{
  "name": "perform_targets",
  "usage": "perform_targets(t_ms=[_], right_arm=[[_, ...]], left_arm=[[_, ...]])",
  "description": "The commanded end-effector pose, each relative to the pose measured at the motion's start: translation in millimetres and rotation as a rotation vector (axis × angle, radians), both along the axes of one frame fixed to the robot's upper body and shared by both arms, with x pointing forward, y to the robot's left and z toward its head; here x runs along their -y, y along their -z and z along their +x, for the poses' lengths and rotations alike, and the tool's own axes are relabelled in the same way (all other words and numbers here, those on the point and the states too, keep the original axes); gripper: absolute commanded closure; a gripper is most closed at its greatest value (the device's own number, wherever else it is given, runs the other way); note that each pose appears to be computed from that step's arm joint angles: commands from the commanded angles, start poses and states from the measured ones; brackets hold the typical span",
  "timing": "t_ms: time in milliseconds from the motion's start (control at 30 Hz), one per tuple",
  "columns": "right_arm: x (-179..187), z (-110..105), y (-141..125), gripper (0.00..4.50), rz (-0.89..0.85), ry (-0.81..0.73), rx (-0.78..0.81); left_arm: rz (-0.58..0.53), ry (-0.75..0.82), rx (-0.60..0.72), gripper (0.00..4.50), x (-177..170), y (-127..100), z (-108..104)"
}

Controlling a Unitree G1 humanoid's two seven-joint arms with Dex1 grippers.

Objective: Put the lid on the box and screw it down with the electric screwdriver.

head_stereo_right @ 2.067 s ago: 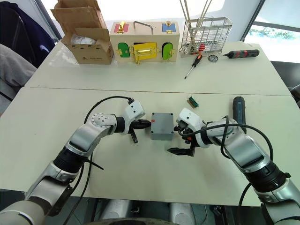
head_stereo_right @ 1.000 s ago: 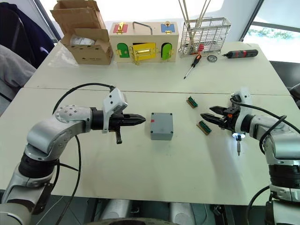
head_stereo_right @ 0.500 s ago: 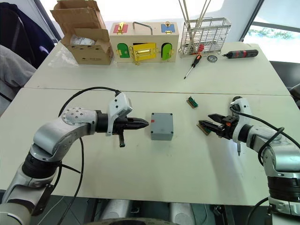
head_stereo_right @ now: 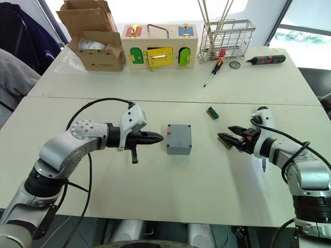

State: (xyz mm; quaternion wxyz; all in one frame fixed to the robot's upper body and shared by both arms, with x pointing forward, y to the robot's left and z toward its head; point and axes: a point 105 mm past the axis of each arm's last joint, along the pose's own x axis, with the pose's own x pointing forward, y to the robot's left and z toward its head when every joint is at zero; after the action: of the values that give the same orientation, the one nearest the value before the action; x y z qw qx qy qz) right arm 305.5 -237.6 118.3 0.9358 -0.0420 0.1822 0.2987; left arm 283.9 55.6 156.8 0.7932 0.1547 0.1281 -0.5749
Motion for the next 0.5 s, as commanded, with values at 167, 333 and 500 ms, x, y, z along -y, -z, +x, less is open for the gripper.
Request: perform_targets(t_ms=[167,333,500], right_arm=[[-1.6,-0.9,-5.3,4.47,-0.017,-0.011,0.039],[-1.6,-1.0,-5.8,4.47,-0.018,-0.009,0.040],[-1.4,-0.4,-6.1,4.47,-0.021,-0.007,0.042]], left_arm=[[-0.014,0.010,0.033,4.50,1.4,-8.9,-0.9],[-0.015,0.011,0.032,4.50,1.7,-9.5,-0.7],[-0.013,0.012,0.032,4.50,1.4,-9.5,-0.5]])
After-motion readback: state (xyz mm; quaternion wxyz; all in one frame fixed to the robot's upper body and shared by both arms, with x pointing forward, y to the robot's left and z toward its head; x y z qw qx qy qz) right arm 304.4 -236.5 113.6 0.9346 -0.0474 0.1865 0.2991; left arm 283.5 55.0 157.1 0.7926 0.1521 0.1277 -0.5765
